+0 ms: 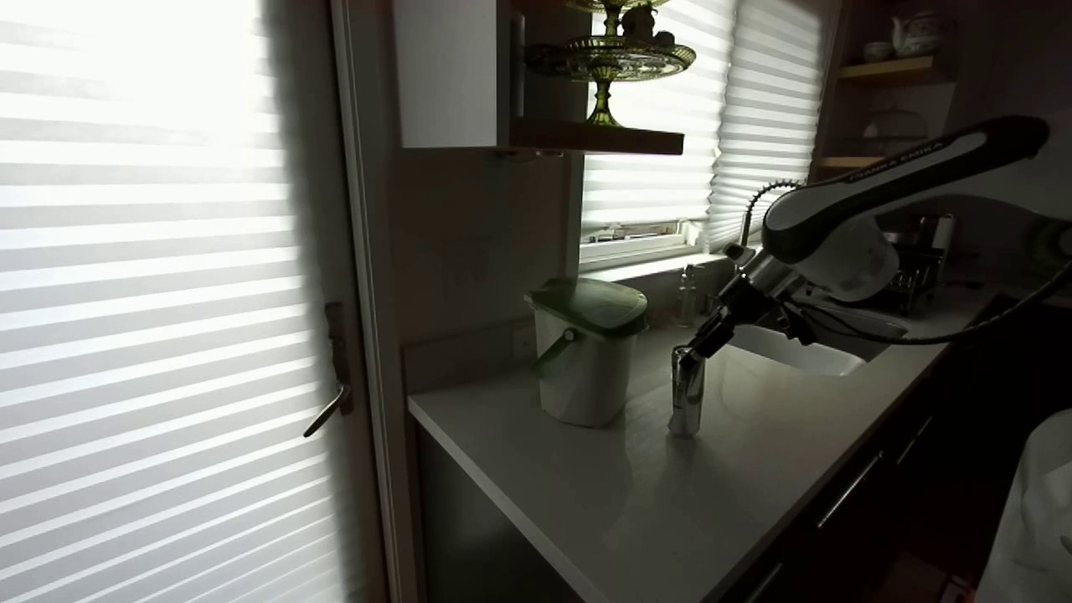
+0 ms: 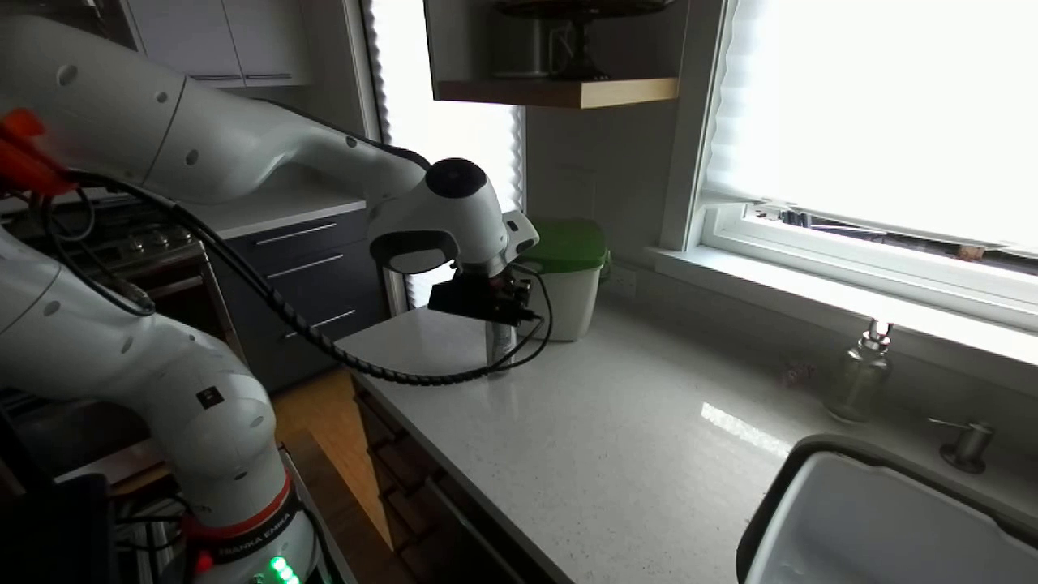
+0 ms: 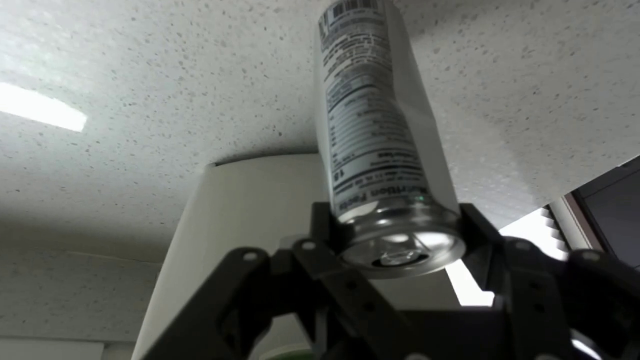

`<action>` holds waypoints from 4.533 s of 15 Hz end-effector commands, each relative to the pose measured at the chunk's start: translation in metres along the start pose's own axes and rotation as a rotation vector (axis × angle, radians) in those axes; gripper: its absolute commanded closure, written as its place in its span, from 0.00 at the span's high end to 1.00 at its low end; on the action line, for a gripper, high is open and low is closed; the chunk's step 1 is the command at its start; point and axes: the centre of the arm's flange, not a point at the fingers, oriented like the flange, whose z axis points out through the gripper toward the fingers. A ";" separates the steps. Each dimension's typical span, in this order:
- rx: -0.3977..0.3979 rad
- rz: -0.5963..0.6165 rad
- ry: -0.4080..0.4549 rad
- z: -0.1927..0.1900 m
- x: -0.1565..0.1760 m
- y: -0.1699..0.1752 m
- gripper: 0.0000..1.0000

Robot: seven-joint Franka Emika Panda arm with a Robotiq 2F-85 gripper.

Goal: Place the can and the wrapper in front of the bin

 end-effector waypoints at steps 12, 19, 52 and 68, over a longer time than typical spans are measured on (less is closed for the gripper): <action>-0.042 -0.021 0.101 0.018 -0.020 0.007 0.89; -0.075 0.067 0.009 -0.005 -0.011 0.000 1.00; -0.548 0.426 0.044 -0.009 0.092 0.371 1.00; -0.617 0.470 0.014 0.039 0.081 0.388 1.00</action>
